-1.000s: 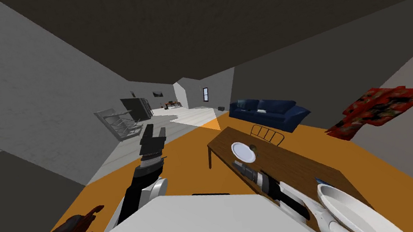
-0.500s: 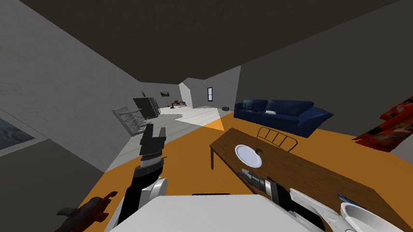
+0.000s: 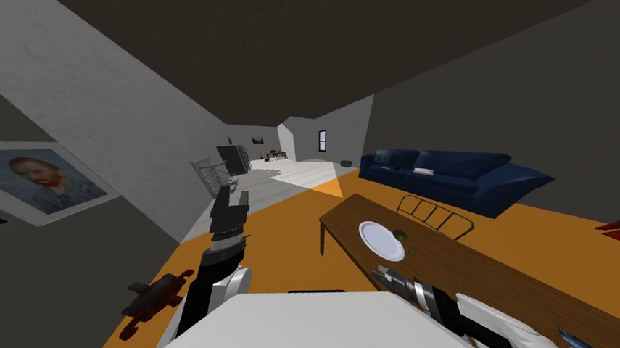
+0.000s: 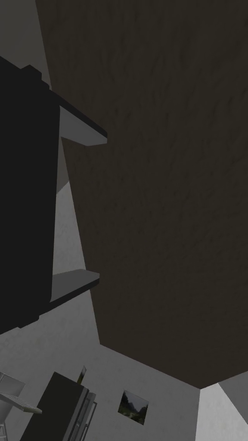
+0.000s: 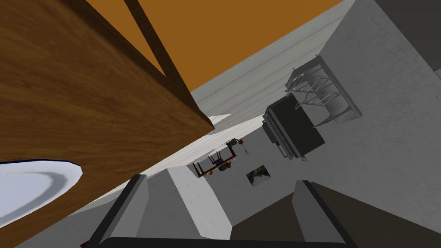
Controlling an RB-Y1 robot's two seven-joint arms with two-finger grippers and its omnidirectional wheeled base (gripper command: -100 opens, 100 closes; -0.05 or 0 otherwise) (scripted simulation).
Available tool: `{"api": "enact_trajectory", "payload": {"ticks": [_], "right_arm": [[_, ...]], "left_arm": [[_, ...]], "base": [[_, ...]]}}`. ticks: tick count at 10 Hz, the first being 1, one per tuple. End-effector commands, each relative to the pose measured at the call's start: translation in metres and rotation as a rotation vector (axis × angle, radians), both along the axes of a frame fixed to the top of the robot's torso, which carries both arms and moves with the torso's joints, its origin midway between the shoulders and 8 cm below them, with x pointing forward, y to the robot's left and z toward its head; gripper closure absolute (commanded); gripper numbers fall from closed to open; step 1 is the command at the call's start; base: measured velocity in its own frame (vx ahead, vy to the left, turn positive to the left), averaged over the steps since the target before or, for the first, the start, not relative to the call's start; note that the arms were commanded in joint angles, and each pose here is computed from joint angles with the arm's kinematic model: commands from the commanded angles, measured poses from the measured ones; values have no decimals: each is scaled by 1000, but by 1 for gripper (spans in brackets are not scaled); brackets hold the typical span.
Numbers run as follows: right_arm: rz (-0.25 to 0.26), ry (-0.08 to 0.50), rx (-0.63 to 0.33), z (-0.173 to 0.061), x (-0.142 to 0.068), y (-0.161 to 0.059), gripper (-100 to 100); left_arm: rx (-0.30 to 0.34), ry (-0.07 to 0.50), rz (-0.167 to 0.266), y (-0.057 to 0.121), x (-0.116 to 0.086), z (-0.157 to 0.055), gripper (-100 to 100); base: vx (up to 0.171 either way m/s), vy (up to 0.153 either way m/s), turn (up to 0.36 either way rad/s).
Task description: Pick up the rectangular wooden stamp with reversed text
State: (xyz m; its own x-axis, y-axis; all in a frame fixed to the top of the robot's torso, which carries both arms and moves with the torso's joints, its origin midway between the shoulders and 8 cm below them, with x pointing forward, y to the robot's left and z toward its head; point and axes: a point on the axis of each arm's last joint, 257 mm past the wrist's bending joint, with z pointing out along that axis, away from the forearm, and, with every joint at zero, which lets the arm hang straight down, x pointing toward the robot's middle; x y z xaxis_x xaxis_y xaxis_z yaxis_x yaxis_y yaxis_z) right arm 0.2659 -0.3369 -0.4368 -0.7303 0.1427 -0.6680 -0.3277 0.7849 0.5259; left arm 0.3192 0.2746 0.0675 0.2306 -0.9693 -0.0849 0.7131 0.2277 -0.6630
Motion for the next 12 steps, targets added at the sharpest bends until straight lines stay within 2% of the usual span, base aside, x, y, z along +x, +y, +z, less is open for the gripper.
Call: {"api": "enact_trajectory", "payload": {"ticks": [1,3,5,6,7,10,12], "right_arm": [[14,66,-121,-21,-33,-41,-100],[-2,82,-144,-26,-37,-55,-100],[13,175,-302,-46,-81,-115,-100],[7,181,-311,-47,-83,-121,-100],[13,229,-385,-53,-107,-150,-100],[13,229,-385,-53,-107,-150,-100],[28,322,-508,-61,-155,-199,-100]], "left_arm": [[0,0,0,0,0,0,0],[0,0,0,0,0,0,0],[0,0,0,0,0,0,0],[0,0,0,0,0,0,0],[0,0,0,0,0,0,0],[0,0,0,0,0,0,0],[0,0,0,0,0,0,0]], "base": [[15,-39,368],[12,-34,97],[14,-29,297],[10,-48,143],[1,-47,175],[1,-14,23],[6,-28,265]]}}
